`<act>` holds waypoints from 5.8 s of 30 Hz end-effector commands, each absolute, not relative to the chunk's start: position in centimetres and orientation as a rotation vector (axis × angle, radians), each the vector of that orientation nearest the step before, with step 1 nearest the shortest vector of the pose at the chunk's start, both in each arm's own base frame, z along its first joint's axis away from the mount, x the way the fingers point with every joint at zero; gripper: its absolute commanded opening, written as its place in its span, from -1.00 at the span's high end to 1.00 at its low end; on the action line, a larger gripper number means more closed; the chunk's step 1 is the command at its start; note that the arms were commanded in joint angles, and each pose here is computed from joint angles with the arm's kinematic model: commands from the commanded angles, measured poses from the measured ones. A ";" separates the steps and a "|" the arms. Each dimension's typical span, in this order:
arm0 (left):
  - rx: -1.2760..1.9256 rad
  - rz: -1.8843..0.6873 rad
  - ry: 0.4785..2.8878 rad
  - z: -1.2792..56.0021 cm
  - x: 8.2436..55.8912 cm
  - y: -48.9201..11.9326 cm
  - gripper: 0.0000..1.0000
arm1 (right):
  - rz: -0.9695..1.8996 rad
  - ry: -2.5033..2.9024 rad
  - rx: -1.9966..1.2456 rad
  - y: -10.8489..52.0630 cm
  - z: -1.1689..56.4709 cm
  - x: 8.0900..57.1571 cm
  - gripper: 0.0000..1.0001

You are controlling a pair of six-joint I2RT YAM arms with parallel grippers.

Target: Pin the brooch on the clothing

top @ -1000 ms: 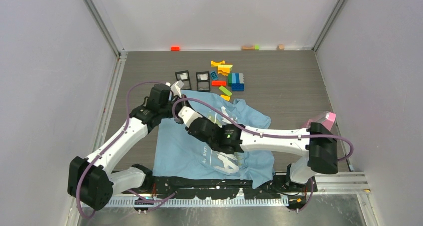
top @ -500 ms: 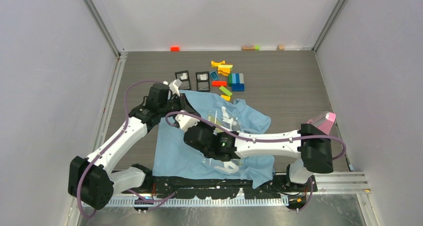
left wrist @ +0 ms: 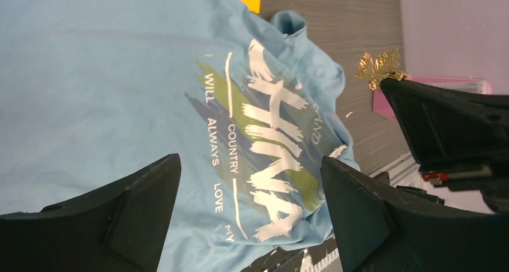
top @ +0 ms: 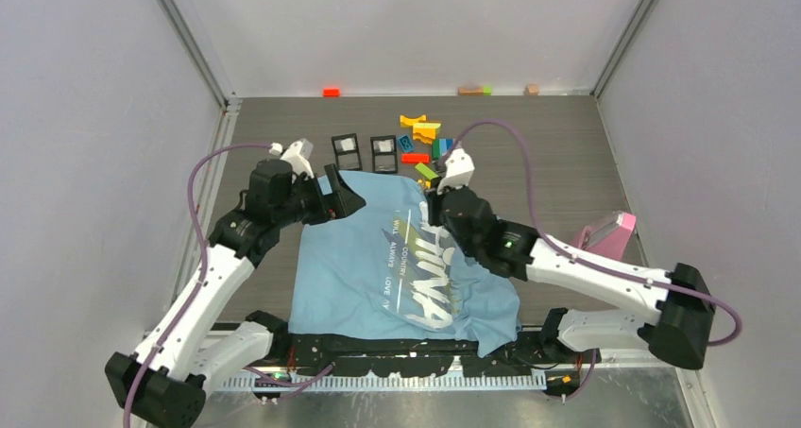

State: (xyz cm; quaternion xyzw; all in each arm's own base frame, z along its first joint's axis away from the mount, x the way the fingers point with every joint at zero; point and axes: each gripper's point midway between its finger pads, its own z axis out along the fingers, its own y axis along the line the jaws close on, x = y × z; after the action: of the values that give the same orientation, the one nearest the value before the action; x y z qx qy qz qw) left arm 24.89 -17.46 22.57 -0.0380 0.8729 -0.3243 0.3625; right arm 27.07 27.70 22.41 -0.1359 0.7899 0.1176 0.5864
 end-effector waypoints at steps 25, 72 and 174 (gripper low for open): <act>0.204 -1.729 1.491 36.8 20.2 -24.8 -0.11 | 1.479 1.289 0.166 29.4 38.1 21.7 0.99; 0.230 -1.785 1.477 37.1 19.9 -26.4 1.00 | 1.605 1.305 0.089 31.0 38.6 20.0 0.99; 0.372 -1.086 2.449 11.6 14.0 -39.5 1.00 | 0.817 2.273 -0.276 23.0 15.7 14.8 0.99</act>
State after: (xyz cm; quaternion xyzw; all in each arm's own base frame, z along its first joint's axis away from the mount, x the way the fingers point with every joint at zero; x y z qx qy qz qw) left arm 13.57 -38.49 9.50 0.1235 0.8983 -0.3748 0.1932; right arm 14.12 21.57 13.52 -0.1024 0.8953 0.2864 0.3255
